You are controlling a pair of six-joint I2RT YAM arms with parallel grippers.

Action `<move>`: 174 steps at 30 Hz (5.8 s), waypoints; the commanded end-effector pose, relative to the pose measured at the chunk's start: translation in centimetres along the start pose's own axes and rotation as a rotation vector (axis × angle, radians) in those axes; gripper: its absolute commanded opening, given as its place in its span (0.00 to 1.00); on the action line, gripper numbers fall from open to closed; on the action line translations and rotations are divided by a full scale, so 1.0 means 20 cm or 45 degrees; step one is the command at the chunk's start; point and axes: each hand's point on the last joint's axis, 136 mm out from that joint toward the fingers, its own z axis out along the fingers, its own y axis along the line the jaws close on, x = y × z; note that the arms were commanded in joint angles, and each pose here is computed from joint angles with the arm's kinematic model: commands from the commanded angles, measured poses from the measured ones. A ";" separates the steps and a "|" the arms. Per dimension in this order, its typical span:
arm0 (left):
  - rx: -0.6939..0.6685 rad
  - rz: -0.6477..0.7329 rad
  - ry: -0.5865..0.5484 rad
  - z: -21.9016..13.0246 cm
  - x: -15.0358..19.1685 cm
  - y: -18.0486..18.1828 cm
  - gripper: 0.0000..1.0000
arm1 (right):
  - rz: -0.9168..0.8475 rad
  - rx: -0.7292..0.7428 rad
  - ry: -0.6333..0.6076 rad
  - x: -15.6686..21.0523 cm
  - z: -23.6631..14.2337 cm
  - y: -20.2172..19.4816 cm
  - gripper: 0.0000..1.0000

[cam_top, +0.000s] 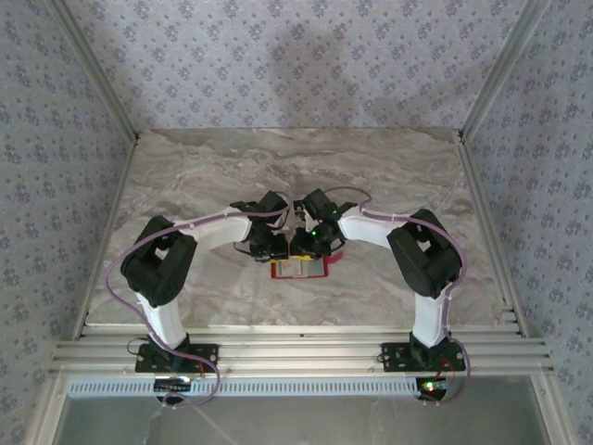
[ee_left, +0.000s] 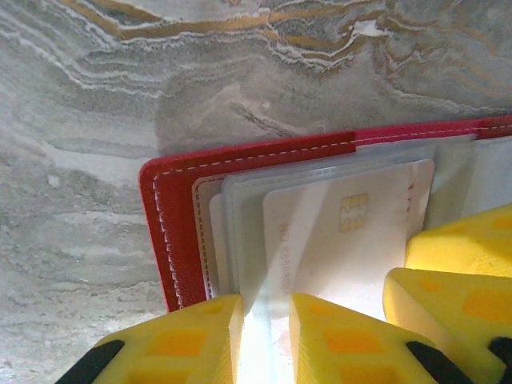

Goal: Take the credit cards out of the card holder

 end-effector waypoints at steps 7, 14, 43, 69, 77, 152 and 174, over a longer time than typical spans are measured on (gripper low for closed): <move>-0.039 0.017 0.019 -0.03 0.03 0.03 0.24 | -0.036 0.002 -0.062 -0.05 -0.14 0.06 0.27; -0.066 0.003 0.027 -0.01 0.03 0.05 0.22 | -0.013 -0.051 -0.054 -0.04 -0.16 0.04 0.27; -0.114 -0.018 0.093 0.04 0.07 0.09 0.20 | 0.094 -0.284 0.070 0.03 0.02 -0.05 0.21; -0.107 -0.006 0.089 0.03 0.06 0.07 0.20 | 0.119 -0.263 0.010 0.02 -0.04 -0.13 0.05; -0.095 0.004 0.068 0.01 0.04 0.04 0.20 | 0.087 -0.200 -0.041 0.01 -0.17 -0.19 0.03; -0.068 -0.254 -0.237 -0.37 0.08 0.40 0.28 | -2.302 0.485 0.101 -0.84 -0.47 0.08 0.00; -0.058 -0.256 -0.218 -0.36 0.08 0.39 0.28 | -2.121 0.518 0.282 -0.76 -0.47 -0.13 0.00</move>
